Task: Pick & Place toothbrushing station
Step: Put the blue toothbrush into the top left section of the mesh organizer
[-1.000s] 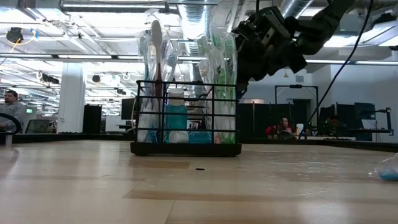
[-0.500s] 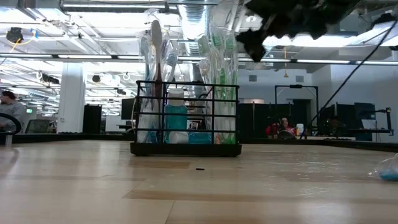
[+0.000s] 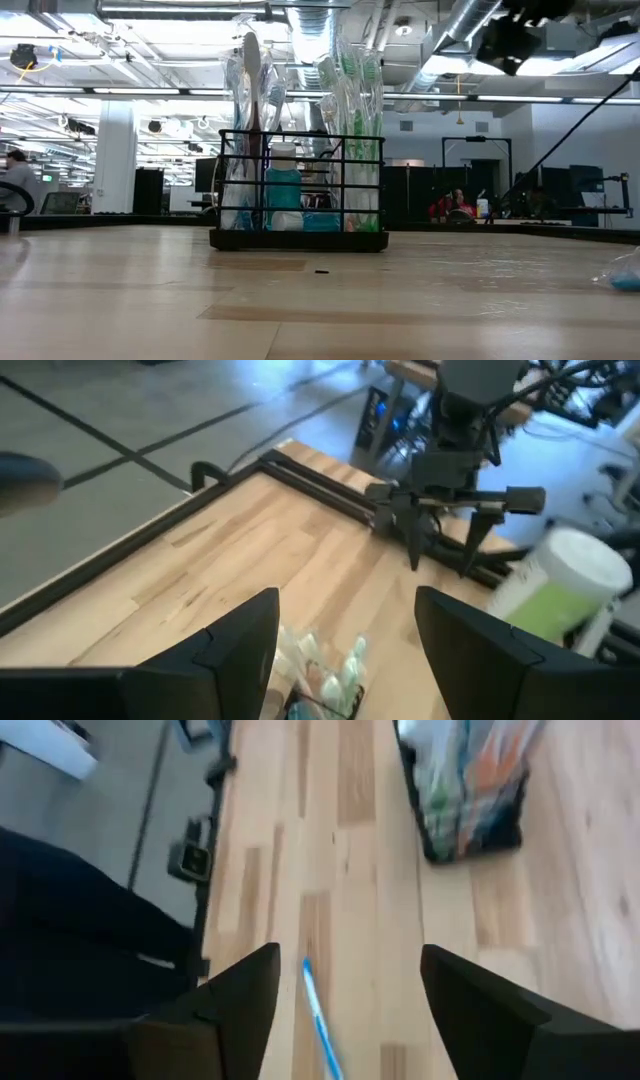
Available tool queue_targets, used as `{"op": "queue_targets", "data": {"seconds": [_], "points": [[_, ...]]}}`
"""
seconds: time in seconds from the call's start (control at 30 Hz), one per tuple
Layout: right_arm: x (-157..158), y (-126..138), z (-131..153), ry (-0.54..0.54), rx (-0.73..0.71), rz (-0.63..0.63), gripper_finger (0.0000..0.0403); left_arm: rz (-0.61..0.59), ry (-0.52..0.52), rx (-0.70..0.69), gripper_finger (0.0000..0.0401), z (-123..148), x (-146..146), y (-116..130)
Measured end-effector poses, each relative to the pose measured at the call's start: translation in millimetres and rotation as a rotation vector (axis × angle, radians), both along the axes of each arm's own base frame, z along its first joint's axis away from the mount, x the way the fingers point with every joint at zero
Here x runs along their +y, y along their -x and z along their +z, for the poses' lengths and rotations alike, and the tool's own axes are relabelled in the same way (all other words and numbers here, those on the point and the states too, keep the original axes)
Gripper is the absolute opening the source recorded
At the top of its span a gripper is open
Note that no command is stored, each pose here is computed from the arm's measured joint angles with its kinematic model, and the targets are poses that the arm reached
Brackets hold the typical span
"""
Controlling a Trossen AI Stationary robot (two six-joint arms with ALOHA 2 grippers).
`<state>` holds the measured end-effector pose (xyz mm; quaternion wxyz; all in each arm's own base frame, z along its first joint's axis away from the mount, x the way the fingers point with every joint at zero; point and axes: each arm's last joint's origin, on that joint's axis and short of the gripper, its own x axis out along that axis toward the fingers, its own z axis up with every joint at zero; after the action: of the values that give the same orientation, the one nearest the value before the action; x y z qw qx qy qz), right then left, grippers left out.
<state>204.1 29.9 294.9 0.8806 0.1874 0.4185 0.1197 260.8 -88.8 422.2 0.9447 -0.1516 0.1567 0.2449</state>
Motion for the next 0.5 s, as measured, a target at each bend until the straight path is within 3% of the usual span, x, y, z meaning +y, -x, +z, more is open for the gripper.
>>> {"op": "queue_targets", "data": {"seconds": [0.3,0.5], "points": [[19,1,-28,0.088,0.280,-0.004,0.0192,-0.090,-0.035,0.041,0.0230,-1,-10,3],[44,-11,-53,0.127,0.408,0.078,0.0192,-0.134,-0.028,0.049,0.0230,-2,-21,9]]}}
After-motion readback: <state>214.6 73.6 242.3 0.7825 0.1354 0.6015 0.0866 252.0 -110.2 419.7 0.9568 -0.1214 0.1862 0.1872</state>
